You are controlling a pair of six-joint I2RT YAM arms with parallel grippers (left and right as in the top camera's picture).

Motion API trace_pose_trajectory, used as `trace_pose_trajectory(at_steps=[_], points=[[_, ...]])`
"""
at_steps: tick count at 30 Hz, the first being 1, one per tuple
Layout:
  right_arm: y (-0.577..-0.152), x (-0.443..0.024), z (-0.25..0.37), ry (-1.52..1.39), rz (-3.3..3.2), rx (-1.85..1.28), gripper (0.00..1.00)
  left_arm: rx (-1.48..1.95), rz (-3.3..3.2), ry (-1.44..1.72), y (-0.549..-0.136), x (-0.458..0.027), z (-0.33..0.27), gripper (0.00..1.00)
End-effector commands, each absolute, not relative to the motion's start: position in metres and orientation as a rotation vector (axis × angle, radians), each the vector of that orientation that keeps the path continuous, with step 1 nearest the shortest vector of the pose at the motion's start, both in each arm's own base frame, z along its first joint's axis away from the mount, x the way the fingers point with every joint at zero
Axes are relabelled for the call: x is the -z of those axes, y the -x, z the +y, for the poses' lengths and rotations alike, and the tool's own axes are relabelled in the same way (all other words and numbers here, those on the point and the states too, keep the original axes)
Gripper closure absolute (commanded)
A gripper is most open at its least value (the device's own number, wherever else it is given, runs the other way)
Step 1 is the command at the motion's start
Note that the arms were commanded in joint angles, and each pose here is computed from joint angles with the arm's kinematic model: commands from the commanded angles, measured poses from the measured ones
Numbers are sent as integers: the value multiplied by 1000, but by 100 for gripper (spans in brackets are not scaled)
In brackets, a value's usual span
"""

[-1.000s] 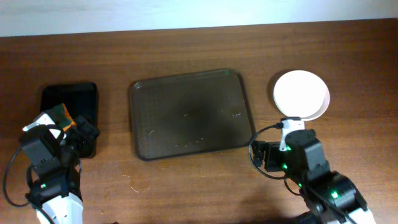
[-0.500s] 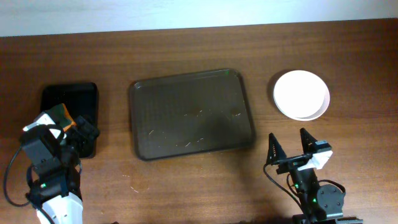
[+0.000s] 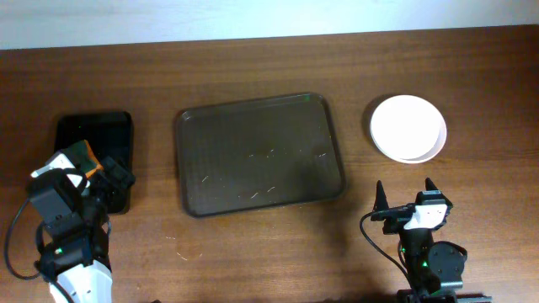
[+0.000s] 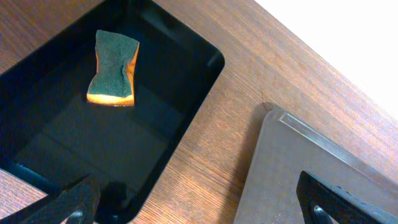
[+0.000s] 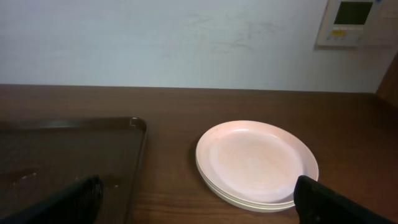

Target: Clean dirty plates on tray and stack at the side

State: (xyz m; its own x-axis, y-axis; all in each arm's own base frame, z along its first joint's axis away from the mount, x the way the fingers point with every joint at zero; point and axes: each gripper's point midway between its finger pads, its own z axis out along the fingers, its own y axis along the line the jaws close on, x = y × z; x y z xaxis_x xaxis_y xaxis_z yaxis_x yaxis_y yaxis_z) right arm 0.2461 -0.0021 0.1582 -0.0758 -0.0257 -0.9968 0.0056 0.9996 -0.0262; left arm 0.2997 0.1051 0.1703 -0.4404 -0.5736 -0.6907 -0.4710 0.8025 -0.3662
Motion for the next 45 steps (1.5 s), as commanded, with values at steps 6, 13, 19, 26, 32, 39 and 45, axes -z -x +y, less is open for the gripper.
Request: trace_pose_trajectory(at_steps=[6,13,19,26,32,39,45], points=[[-246,-155,5,56,1650,29,2,155,2113,756,-300,-171,104,0],[-246,-155,5,56,1650,29,2,155,2114,757,-300,-171,104,0],[-246,-155,5,56,1650,29,2,151,2083,741,-297,-181,102,0],[-246,-155,5,56,1650,29,2,98,2181,567,-264,-187,44,0],[-246,-155,5,56,1650,29,2,40,2162,204,-236,-182,13,1],[-246,-155,5,56,1650,29,2,221,1707,11,-238,-188,-24,1],[-246,-155,5,56,1650,29,2,243,1543,-33,-244,-184,-32,0]])
